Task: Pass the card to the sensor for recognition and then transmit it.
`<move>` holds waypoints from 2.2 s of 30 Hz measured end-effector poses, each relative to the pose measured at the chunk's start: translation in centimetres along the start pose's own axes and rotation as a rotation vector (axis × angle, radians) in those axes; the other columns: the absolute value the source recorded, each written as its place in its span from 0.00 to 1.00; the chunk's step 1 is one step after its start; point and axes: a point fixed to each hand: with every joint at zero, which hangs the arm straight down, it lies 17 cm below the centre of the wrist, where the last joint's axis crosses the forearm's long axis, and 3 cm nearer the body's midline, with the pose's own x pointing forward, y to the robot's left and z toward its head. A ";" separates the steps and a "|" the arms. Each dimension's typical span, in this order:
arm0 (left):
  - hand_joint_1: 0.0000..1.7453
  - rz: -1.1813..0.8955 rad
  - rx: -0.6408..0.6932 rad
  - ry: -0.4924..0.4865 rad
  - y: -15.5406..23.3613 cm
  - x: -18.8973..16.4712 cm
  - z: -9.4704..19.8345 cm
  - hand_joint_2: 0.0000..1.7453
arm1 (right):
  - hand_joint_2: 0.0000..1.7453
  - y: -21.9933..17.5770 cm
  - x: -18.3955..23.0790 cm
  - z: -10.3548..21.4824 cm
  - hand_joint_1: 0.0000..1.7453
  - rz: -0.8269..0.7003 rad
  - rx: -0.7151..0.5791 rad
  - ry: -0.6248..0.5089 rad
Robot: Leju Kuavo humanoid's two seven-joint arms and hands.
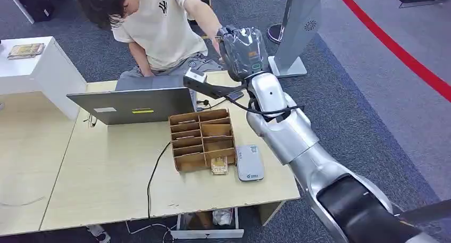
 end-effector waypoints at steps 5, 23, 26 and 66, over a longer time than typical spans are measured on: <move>0.00 -0.006 0.000 0.003 0.0 0.0 0.0 0.00 | 1.00 0.9 -0.1 0.0 1.00 0.013 0.021 0.020; 0.00 -0.001 -0.003 0.004 0.0 0.0 0.0 0.00 | 1.00 5.6 -0.2 1.7 0.00 0.100 0.135 -0.016; 0.00 -0.001 -0.003 0.005 0.0 0.0 0.0 0.00 | 1.00 5.7 -0.1 1.9 0.00 0.067 0.130 -0.017; 0.00 0.152 0.011 0.009 -1.7 -0.1 0.3 0.00 | 1.00 -3.7 13.4 20.3 0.00 -0.821 -0.094 -0.127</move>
